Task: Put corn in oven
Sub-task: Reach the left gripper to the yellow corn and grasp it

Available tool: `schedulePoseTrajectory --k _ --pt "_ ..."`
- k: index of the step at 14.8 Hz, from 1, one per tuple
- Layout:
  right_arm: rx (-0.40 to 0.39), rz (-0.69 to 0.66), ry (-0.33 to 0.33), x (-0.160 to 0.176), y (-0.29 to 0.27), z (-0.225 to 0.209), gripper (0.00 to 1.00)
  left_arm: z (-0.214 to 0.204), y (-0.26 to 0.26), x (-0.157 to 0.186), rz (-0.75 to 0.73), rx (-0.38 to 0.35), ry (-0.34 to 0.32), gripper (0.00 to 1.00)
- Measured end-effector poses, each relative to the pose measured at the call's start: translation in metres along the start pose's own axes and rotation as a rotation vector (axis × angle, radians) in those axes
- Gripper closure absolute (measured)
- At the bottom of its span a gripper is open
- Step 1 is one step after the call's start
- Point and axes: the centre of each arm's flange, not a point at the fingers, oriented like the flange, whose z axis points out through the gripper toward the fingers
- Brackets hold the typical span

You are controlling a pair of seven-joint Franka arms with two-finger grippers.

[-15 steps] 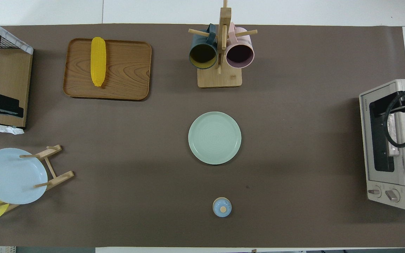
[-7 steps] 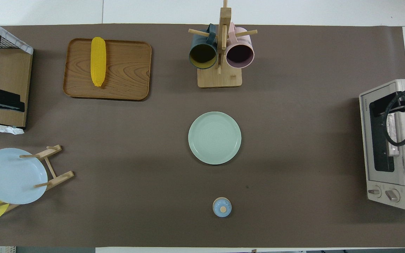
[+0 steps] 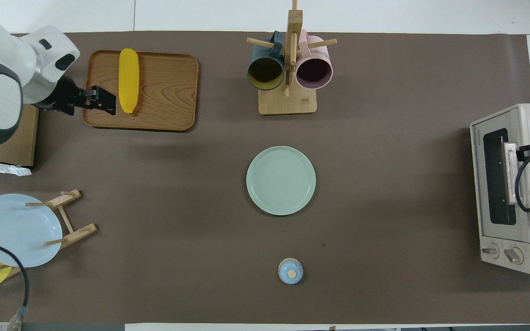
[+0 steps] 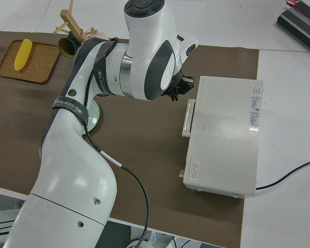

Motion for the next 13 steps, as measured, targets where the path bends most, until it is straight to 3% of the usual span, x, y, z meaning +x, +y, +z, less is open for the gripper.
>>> schedulePoseTrajectory --k 5,13 --pt "0.001 0.091 -0.013 0.001 0.022 0.036 0.99 0.080 0.003 0.077 0.034 -0.020 0.036 0.00" --pt "0.012 0.128 -0.054 0.001 0.043 0.068 0.99 0.134 -0.013 0.100 0.065 -0.007 0.105 0.00"
